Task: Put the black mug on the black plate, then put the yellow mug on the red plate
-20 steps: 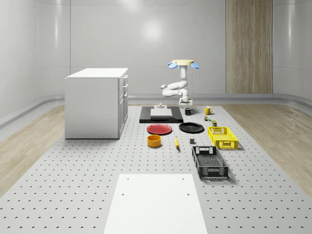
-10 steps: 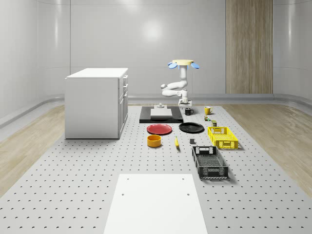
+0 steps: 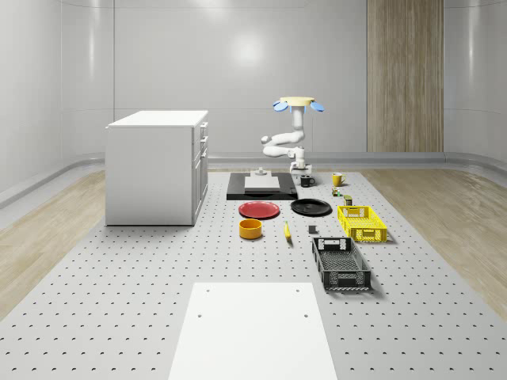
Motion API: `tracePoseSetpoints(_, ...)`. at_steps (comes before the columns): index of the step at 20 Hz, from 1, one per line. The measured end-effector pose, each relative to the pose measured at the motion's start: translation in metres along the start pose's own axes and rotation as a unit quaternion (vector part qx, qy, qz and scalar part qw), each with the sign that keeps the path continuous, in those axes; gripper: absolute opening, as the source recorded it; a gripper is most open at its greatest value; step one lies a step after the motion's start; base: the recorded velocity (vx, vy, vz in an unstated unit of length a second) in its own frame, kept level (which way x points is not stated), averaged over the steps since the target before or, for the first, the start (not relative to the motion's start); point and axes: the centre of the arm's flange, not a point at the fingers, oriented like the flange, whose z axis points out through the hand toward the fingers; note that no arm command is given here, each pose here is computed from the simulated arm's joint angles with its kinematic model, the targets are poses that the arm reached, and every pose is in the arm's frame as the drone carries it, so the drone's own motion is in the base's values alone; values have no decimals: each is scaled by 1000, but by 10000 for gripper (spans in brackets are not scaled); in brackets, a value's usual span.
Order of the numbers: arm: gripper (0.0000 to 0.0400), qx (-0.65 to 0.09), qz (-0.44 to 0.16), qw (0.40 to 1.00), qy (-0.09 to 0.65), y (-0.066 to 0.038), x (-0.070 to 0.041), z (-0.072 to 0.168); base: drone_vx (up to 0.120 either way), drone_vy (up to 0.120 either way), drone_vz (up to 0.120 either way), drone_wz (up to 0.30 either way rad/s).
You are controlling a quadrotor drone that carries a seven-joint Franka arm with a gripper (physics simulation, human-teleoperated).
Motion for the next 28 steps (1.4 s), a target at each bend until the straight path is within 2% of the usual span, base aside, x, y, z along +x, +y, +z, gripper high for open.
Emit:
tracePoseSetpoints(3,180,0,0,1000,0,0,0,0,0,0,0,0)
tracePoseSetpoints(8,130,0,0,1000,0,0,0,1,0,0,0,0)
tracePoseSetpoints(14,114,0,0,1000,0,0,0,1,0,0,0,0)
tracePoseSetpoints(18,112,0,0,1000,0,0,0,-8,0,0,0,0)
tracePoseSetpoints(28,110,0,0,1000,0,0,0,-33,0,0,116,0)
